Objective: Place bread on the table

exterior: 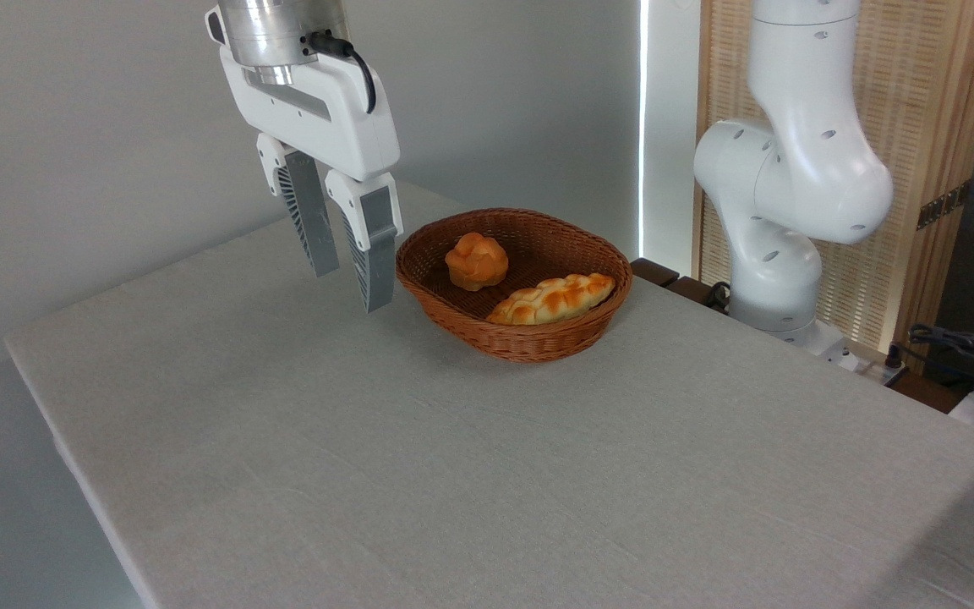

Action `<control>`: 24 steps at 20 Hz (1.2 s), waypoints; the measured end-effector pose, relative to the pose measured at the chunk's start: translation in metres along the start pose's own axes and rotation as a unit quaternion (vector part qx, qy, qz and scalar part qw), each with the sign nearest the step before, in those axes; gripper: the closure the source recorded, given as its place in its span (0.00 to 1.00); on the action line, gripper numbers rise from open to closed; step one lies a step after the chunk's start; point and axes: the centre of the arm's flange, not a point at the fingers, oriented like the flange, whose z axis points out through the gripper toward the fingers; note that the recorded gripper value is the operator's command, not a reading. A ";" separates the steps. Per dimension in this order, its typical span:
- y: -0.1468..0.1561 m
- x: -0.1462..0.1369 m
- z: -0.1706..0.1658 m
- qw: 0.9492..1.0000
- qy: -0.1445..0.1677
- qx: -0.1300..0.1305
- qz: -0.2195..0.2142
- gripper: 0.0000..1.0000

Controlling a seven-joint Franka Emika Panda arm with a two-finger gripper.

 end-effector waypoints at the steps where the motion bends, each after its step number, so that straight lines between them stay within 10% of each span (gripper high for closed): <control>1: 0.000 0.000 0.000 1.000 0.000 0.000 0.000 0.00; 24: 0.003 0.002 0.005 1.000 -0.001 -0.008 0.002 0.00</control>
